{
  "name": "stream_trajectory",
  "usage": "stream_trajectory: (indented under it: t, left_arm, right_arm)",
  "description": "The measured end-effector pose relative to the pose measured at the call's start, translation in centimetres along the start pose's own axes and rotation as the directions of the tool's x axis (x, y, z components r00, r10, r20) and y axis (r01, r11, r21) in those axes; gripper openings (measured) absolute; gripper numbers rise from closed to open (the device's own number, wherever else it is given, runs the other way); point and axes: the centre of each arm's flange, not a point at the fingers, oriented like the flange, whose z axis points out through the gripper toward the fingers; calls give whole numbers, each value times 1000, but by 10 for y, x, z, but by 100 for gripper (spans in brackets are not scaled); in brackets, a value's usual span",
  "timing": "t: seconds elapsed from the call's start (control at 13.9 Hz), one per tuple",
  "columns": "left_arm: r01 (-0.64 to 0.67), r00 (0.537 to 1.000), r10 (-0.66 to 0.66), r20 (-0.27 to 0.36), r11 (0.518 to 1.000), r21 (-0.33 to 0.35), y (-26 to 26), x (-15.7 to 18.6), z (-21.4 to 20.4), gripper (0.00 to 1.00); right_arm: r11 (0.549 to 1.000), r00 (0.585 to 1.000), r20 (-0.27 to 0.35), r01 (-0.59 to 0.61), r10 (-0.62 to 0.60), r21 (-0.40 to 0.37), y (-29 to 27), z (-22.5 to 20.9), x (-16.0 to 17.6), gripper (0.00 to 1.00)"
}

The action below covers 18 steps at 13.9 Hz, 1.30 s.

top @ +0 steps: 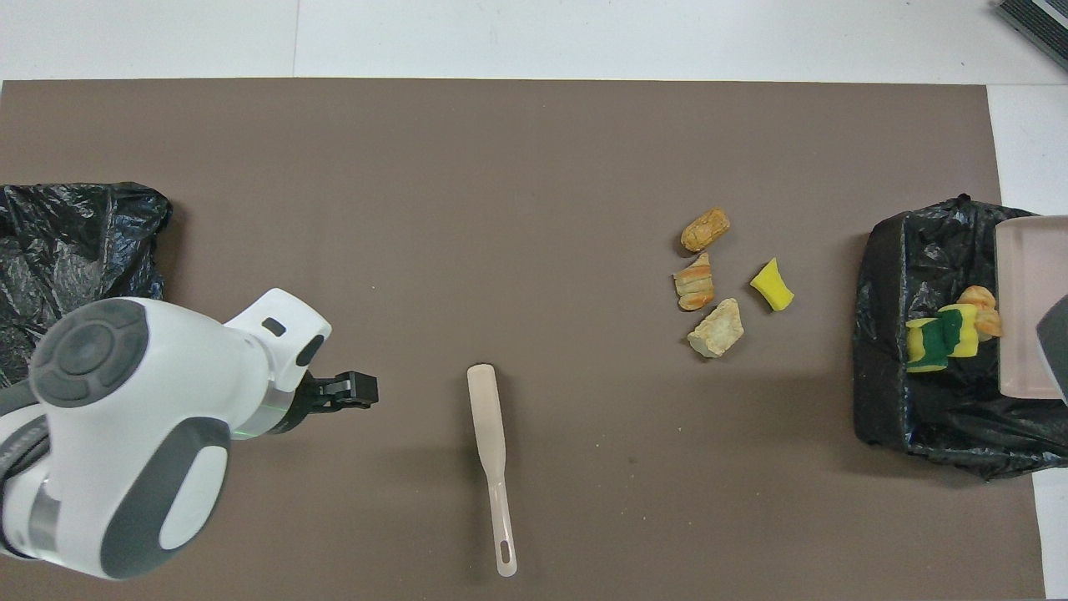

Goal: Sweep and dump trash in bin
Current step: 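Tip the dustpan over the trash bag with the right gripper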

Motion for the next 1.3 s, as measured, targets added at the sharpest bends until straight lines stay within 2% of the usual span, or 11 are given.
stream_trajectory:
  t: [0.22, 0.36, 0.43, 0.65, 0.87, 1.01, 1.23, 1.3]
  left_arm:
    - [-49, 998, 50, -32, 998, 25, -51, 22, -15, 100]
    - [-74, 996, 76, -48, 997, 32, -71, 32, -46, 100]
    - [-84, 994, 85, -63, 996, 29, -79, 37, -70, 100]
    - [-85, 991, 87, -102, 996, 22, -94, 39, -135, 100]
    - [-81, 990, 83, -110, 996, 22, -97, 30, -177, 100]
    - [-80, 991, 82, -101, 996, 26, -99, 24, -194, 100]
    - [-71, 992, 75, -103, 997, 36, -105, 27, -200, 100]
    - [-70, 993, 73, -96, 997, 39, -106, 32, -196, 100]
  right_arm:
    - [1000, 1000, 2, -6, 6, -8, -5, -5, -4, 33]
    - [1000, 1000, -12, 12, -12, -26, -10, -16, -13, 33]
    - [999, 999, -38, 31, -32, -36, -12, -23, -18, 33]
    - [997, 987, -147, 53, -61, -58, -18, -40, -30, 33]
    - [998, 961, -273, 27, -43, -61, -25, -52, -28, 33]
    - [999, 925, -379, 14, -30, -45, -26, -57, -17, 33]
    - [1000, 894, -448, 4, -15, -26, -28, -67, -5, 33]
    - [999, 882, -471, -33, 33, 7, -30, -71, 0, 33]
